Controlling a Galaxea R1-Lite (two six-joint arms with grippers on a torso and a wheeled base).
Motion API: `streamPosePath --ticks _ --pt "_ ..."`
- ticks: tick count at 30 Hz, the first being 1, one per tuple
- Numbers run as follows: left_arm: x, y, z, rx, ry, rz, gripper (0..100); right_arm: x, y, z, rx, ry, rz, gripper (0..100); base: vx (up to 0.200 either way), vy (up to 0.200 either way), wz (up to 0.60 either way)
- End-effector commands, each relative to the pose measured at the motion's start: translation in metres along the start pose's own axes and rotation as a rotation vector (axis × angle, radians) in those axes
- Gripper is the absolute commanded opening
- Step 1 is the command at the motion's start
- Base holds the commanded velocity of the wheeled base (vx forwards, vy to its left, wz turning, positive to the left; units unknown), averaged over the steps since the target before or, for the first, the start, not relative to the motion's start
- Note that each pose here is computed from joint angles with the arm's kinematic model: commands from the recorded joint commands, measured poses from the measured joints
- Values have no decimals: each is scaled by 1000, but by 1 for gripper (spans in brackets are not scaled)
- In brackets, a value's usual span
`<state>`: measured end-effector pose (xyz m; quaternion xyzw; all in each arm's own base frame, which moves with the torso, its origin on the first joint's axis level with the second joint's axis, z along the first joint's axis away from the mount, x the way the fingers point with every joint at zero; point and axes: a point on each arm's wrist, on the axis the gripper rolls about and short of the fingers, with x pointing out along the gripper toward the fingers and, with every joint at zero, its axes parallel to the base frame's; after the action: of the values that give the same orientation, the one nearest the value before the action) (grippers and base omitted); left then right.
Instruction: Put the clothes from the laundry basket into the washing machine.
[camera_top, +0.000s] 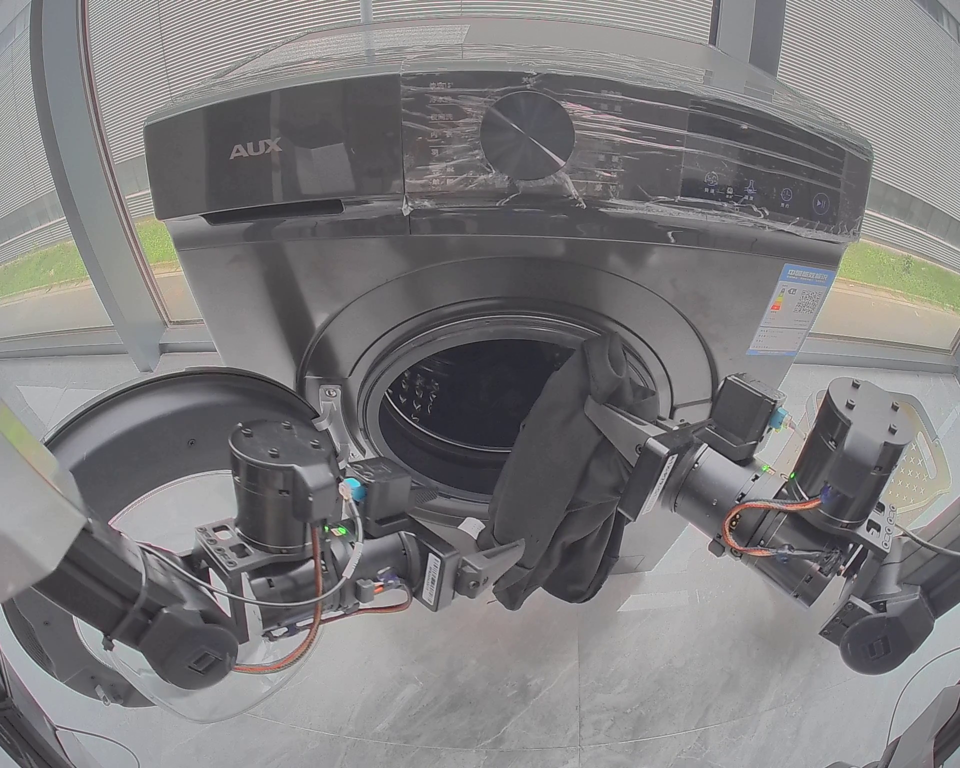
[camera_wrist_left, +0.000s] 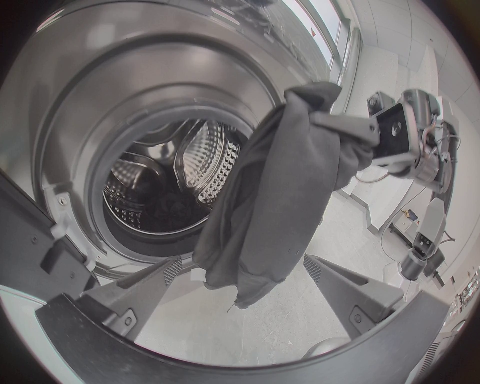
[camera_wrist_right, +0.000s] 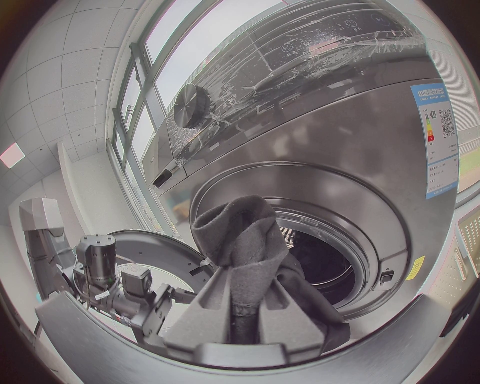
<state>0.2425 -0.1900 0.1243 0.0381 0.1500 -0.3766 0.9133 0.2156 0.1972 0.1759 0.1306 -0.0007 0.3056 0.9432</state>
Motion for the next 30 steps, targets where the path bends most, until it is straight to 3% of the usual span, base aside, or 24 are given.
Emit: streamPosePath --ticks 1,22,23,30 --pt "17 -6 -16 1 56 -8 100 2 1 1 0 -7 1 0 0 0 0" --pt "53 -1 -36 -16 66 3 100 -1 4 -1 16 4 11 0 0 0 0" --pt "56 0 -37 -16 64 12 0 -1 4 -1 16 5 11 0 0 0 0" --pt "50 -4 -36 -8 19 18 0 -2 2 -4 13 18 6 0 0 0 0"
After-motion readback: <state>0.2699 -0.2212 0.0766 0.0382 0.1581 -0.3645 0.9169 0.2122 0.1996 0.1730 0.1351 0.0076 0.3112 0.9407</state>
